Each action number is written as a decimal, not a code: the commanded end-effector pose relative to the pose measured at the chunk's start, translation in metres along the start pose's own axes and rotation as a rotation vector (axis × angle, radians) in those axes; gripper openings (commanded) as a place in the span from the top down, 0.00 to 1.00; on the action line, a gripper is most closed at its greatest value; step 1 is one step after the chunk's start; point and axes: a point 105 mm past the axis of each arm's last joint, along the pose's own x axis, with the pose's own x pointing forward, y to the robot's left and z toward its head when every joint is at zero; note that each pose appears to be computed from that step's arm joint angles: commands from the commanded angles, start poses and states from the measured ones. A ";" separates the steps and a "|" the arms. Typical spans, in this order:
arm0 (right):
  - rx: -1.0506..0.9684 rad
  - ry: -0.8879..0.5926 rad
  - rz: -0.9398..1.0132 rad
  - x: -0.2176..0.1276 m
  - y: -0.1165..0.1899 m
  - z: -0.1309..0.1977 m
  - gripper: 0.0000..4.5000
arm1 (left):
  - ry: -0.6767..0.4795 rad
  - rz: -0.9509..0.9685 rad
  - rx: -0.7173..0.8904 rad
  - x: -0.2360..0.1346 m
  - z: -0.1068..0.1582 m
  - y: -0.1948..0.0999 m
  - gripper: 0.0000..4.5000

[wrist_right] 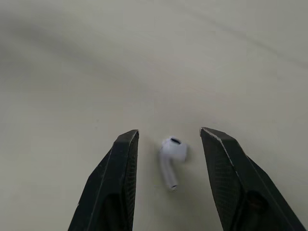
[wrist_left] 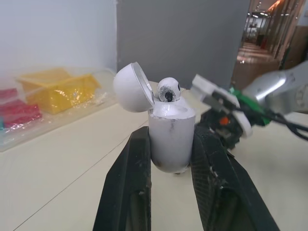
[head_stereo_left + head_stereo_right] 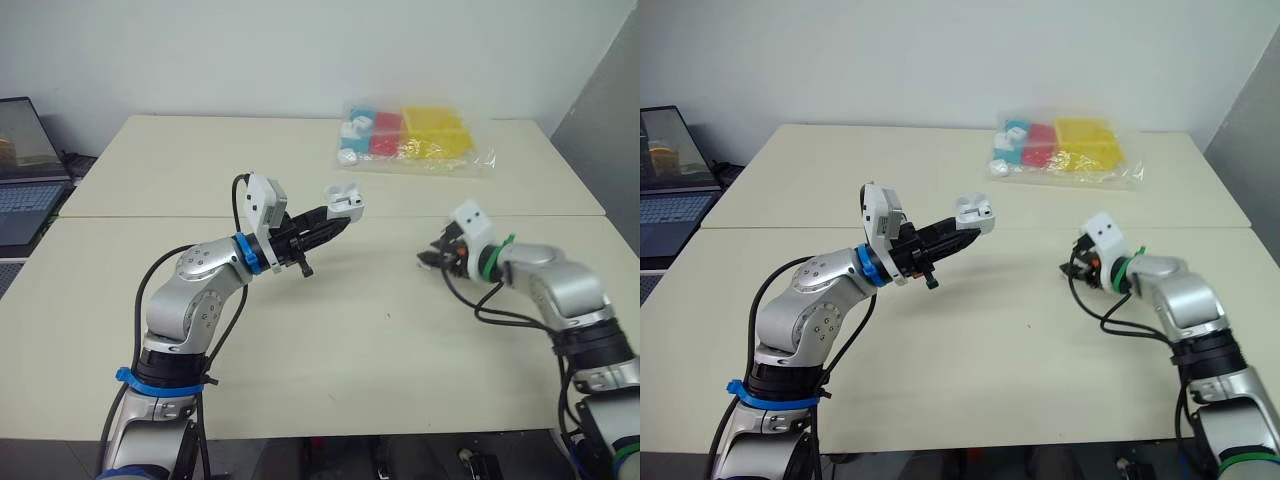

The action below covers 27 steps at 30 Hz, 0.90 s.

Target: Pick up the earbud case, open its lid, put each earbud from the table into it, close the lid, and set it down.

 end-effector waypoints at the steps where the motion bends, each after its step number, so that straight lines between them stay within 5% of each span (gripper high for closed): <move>1: -0.041 -0.062 -0.047 -0.004 -0.010 0.015 0.54 | -0.046 -0.011 0.032 0.001 0.015 -0.004 0.83; 13: -0.037 -0.033 -0.084 0.009 -0.015 -0.009 0.54 | -0.041 -0.036 0.029 0.005 0.017 -0.004 0.83; 19: -0.022 -0.027 -0.047 0.010 -0.007 -0.016 0.90 | -0.039 -0.044 0.033 0.006 0.017 -0.003 0.83; 27: -0.079 -0.006 0.011 -0.004 -0.003 -0.019 0.91 | -0.041 -0.051 0.030 0.007 0.016 -0.004 0.83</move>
